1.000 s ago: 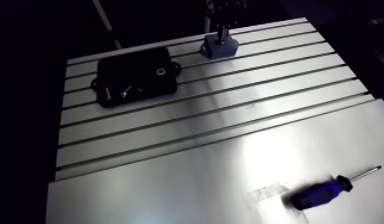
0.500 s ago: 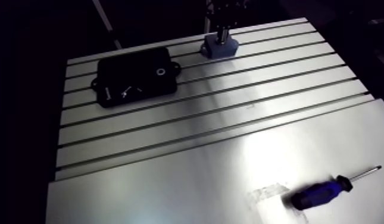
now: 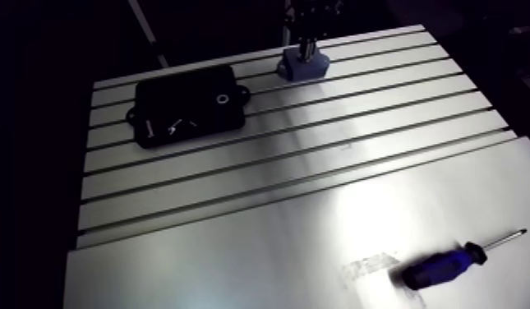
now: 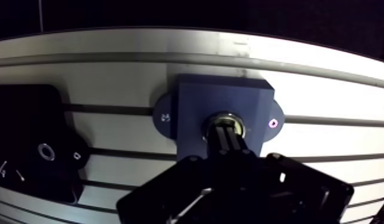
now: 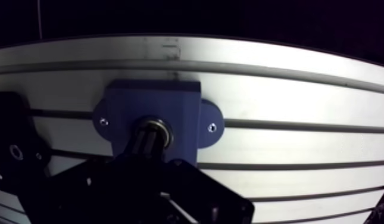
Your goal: Pick up the bearing and press it into the housing until flush.
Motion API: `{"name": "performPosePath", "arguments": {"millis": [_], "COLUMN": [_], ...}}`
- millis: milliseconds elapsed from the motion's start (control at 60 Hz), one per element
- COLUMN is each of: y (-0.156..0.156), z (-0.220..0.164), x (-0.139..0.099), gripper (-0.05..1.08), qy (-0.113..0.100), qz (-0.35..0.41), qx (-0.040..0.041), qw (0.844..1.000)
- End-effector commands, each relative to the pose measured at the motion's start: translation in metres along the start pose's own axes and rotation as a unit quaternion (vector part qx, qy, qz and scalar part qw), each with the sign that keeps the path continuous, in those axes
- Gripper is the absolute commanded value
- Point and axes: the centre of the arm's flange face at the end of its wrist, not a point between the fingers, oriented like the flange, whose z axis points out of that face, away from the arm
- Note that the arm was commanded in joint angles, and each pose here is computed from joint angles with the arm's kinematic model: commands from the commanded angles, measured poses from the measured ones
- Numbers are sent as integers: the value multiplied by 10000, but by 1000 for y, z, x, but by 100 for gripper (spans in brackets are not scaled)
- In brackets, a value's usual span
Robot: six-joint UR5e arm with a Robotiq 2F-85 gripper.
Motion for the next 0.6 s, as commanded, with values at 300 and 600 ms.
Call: {"name": "performPosePath", "arguments": {"millis": [300,600], "y": [0,-1], "z": [1,3], "x": [0,-2], "gripper": [107,107], "qy": [-8,-30], "qz": [0,-6], "qx": [-27,-20], "qw": [10000,10000]}}
